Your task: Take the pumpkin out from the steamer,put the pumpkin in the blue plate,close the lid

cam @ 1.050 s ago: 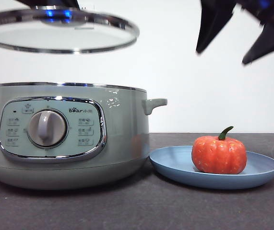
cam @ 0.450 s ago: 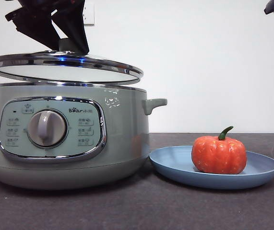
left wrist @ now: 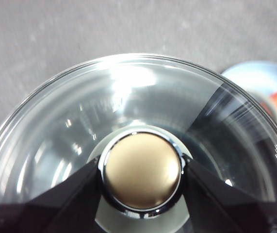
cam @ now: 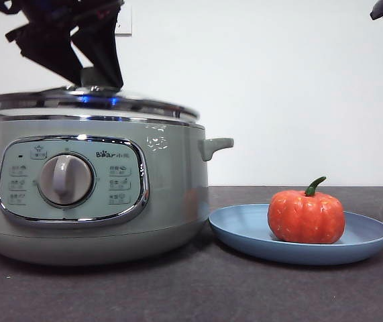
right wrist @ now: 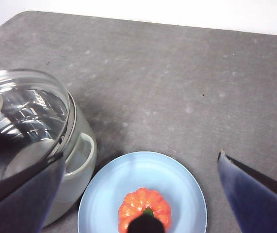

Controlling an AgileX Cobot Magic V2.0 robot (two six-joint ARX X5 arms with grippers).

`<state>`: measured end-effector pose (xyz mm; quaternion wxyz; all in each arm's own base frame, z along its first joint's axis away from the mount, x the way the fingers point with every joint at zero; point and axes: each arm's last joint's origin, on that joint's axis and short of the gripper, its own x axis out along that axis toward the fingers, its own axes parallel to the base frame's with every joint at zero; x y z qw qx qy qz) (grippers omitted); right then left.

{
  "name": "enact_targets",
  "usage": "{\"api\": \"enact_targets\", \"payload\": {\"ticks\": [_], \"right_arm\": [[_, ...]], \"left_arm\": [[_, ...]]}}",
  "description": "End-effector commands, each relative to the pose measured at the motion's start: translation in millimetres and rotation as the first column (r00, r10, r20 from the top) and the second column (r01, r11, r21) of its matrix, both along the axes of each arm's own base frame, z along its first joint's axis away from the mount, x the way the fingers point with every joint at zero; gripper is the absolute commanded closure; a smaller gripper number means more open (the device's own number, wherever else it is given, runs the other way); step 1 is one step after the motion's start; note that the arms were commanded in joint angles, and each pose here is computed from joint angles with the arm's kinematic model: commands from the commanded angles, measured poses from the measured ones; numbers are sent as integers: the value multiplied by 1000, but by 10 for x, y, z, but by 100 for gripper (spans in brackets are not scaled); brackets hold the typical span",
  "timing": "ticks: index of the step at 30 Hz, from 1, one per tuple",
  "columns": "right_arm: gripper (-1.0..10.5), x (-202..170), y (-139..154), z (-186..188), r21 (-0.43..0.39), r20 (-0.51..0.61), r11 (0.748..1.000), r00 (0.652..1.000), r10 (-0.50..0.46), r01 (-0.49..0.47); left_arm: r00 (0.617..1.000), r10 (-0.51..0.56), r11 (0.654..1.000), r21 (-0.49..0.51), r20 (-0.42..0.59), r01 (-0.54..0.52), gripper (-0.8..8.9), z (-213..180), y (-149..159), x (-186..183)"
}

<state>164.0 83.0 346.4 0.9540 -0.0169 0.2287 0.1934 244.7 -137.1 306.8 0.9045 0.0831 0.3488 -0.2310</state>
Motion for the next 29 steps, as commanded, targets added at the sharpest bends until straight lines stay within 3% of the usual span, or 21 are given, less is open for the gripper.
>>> {"api": "enact_targets", "payload": {"ticks": [1, 17, 29], "right_arm": [[350, 3, 1, -28, 3, -10, 1000, 1000, -8, 8], [350, 4, 1, -29, 6, -12, 1000, 1000, -9, 9], [350, 4, 1, -29, 6, -13, 1000, 1000, -9, 9]], "left_arm": [[1000, 4, 999, -33, 30, -3, 822, 36, -4, 7], [999, 2, 999, -47, 44, 0, 822, 40, -21, 28], [1000, 11, 999, -34, -2, -11, 822, -20, -24, 34]]}}
